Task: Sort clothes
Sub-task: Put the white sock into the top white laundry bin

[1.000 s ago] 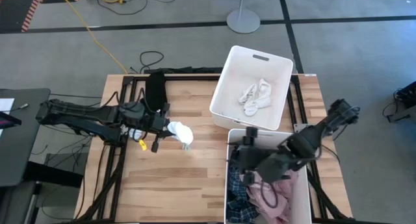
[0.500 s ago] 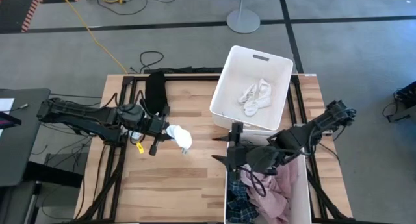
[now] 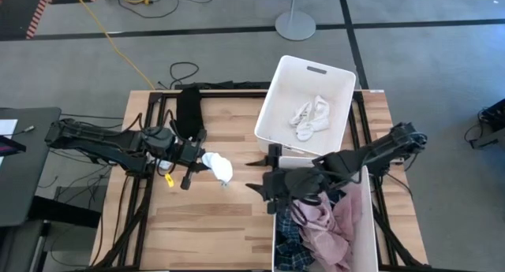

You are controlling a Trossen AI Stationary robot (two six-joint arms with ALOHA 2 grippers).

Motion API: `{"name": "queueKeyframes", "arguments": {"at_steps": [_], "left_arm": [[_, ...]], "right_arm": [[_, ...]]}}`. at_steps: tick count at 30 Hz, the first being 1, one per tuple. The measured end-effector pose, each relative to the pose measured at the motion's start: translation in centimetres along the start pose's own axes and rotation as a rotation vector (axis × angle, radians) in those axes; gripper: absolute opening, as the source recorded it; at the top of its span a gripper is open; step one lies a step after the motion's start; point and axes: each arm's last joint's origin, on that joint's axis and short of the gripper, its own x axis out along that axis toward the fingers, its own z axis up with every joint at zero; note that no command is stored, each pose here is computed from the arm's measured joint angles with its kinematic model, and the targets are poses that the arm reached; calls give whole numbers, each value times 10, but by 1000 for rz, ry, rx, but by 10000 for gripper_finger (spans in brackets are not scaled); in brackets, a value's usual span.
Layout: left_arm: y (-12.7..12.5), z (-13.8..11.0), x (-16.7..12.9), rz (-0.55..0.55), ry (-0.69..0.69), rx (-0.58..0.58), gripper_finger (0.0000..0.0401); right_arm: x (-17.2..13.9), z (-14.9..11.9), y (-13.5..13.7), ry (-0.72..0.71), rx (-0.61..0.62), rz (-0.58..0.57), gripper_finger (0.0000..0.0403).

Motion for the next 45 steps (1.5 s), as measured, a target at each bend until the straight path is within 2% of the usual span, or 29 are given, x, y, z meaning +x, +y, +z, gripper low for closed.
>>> {"name": "queueKeyframes", "arguments": {"at_steps": [7, 13, 21, 27, 35, 39, 45], "left_arm": [[0, 1, 0, -3, -12, 1, 0], [0, 1, 2, -2, -14, 2, 0], [0, -8, 16, -8, 28, -1, 0], [0, -8, 19, -6, 14, 9, 0], [0, -7, 19, -5, 8, 11, 0], [0, -7, 19, -5, 9, 11, 0], [0, -9, 19, -8, 25, 11, 0]], "right_arm": [[14, -3, 3, -3, -51, -7, 277], [23, 5, 0, -107, -64, 12, 277], [45, 2, 1, -148, -112, -4, 277], [60, -6, 3, -116, -112, 6, 276], [64, -8, -4, -107, -93, -15, 268], [67, -9, -9, -100, -90, -26, 221], [67, -11, -8, -88, -100, -24, 73]]}}
